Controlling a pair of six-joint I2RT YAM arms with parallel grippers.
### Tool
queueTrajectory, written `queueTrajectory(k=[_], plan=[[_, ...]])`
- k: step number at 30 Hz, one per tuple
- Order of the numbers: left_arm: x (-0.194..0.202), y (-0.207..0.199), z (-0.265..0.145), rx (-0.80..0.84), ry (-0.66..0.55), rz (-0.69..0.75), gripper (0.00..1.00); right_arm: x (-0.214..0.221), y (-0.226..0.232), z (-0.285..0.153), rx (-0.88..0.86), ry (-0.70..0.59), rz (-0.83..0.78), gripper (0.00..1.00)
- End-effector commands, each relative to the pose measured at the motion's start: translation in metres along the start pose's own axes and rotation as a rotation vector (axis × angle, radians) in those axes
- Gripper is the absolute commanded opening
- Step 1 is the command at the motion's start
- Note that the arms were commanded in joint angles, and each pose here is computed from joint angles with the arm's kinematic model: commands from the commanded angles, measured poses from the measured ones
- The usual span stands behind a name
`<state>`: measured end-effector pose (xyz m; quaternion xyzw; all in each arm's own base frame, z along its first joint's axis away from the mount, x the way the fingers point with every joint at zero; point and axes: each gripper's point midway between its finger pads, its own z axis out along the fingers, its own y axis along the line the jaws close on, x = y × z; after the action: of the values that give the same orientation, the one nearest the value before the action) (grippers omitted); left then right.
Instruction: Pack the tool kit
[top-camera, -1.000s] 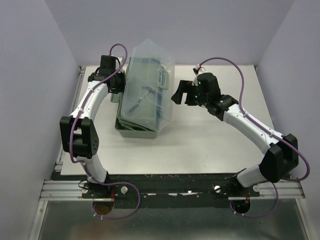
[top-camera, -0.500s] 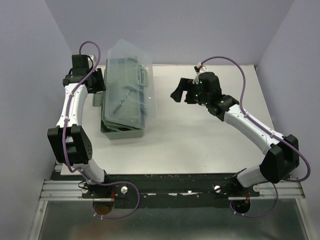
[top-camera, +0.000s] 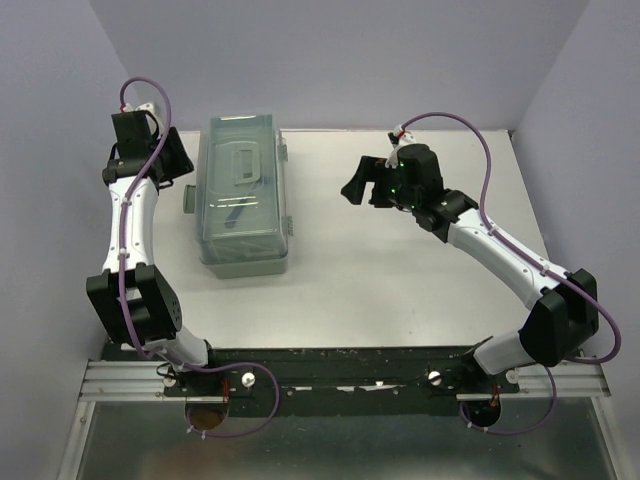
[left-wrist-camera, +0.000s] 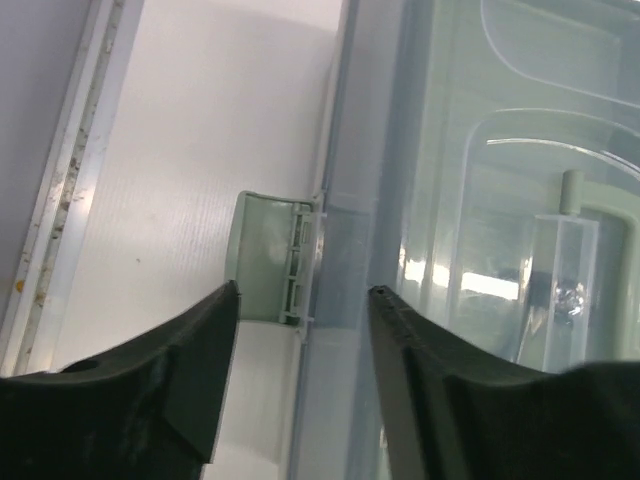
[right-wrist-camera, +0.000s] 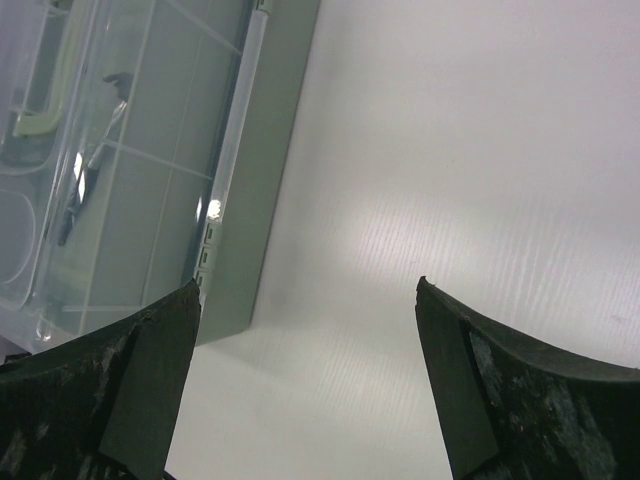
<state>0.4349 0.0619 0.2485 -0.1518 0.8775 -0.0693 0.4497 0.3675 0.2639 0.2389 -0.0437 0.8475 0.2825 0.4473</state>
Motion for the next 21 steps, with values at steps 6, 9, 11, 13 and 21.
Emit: queueTrajectory(k=[6,9,11,13,21], plan=[[-0.018,-0.027,-0.053,0.124,-0.265,-0.033,0.99,-0.003,0.011,0.001,-0.018,0.016,-0.069,0.94],[0.015,-0.056,-0.033,0.312,-0.101,-0.103,0.99,0.002,0.026,0.007,-0.061,0.042,-0.099,0.94],[0.036,-0.065,-0.021,0.377,-0.011,-0.164,0.99,0.007,0.036,0.011,-0.081,0.058,-0.122,0.94],[0.049,-0.066,-0.014,0.363,0.030,-0.172,0.99,0.009,0.045,0.013,-0.105,0.062,-0.124,0.94],[0.106,-0.112,-0.005,0.379,0.180,-0.069,0.88,0.024,0.053,0.011,-0.138,0.086,-0.140,0.93]])
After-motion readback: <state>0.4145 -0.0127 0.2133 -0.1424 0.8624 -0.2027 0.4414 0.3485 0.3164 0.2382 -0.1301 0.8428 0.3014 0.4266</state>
